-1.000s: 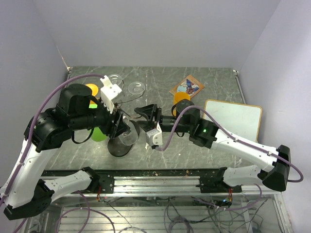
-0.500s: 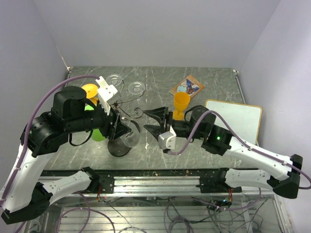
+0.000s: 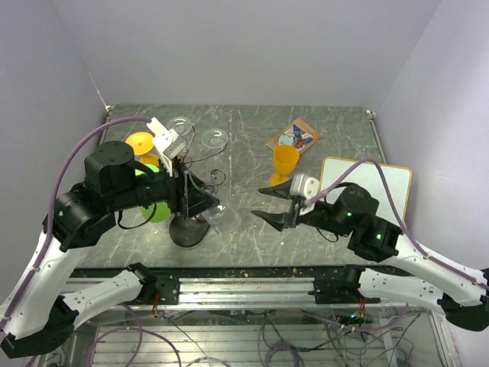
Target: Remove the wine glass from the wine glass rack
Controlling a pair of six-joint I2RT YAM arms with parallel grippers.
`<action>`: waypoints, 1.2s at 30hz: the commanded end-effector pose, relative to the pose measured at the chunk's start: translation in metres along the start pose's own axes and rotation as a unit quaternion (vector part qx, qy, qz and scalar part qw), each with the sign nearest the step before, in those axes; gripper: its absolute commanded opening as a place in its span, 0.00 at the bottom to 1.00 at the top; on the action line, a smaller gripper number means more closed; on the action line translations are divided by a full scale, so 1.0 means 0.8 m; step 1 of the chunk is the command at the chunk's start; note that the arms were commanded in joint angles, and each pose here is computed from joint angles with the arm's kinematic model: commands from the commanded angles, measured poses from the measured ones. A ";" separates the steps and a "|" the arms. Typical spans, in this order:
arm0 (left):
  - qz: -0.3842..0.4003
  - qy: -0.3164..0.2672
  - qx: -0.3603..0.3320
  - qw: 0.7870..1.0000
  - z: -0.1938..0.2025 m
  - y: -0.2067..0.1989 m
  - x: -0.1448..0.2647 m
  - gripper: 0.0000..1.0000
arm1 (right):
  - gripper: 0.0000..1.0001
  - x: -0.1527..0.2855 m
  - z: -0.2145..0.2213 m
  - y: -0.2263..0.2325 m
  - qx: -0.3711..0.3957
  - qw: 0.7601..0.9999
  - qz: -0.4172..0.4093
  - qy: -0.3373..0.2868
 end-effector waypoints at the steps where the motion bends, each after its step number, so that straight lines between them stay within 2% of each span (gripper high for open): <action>1: 0.036 -0.080 0.038 0.995 -0.041 -0.024 0.002 0.07 | 0.53 0.021 -0.006 0.006 -0.206 0.977 0.053 -0.001; 5: 0.002 -0.080 0.084 0.993 -0.041 -0.013 -0.003 0.07 | 0.55 0.035 -0.013 0.016 -0.331 0.942 0.063 0.001; 8: -0.010 -0.084 0.115 0.990 -0.041 -0.007 -0.008 0.07 | 0.57 0.046 0.000 0.019 -0.441 0.891 0.107 0.021; 9: -0.013 -0.089 0.123 0.988 -0.042 -0.006 -0.009 0.07 | 0.58 0.046 0.005 0.024 -0.476 0.872 0.109 0.024; 11: -0.020 -0.096 0.137 0.986 -0.043 -0.002 -0.011 0.07 | 0.58 0.045 0.005 0.041 -0.520 0.850 0.077 0.014; 14: -0.034 -0.106 0.156 0.981 -0.047 0.002 -0.012 0.07 | 0.58 0.044 -0.006 0.059 -0.562 0.826 0.019 -0.023; 18: -0.051 -0.128 0.173 0.975 -0.055 0.006 -0.007 0.07 | 0.59 0.042 -0.023 0.071 -0.590 0.798 -0.051 -0.111; 23: -0.060 -0.139 0.186 0.971 -0.056 0.009 -0.005 0.07 | 0.60 0.036 -0.037 0.068 -0.590 0.782 -0.085 -0.181; 28: -0.048 -0.154 0.199 0.967 -0.053 0.008 -0.005 0.07 | 0.64 0.023 -0.043 0.047 -0.577 0.783 -0.054 -0.226; 36: -0.026 -0.182 0.221 0.958 -0.050 0.005 -0.001 0.07 | 0.61 -0.012 -0.054 0.037 -0.600 0.763 -0.063 -0.232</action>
Point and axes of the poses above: each gripper's point midway between its finger pads, its own x axis back along the fingers, its own y axis along the line the jaws close on, z = x × y, the point moved 3 cm from there along x, back along the fingers, and after that the axes turned 2 degrees about x, right-handed, at the moved point
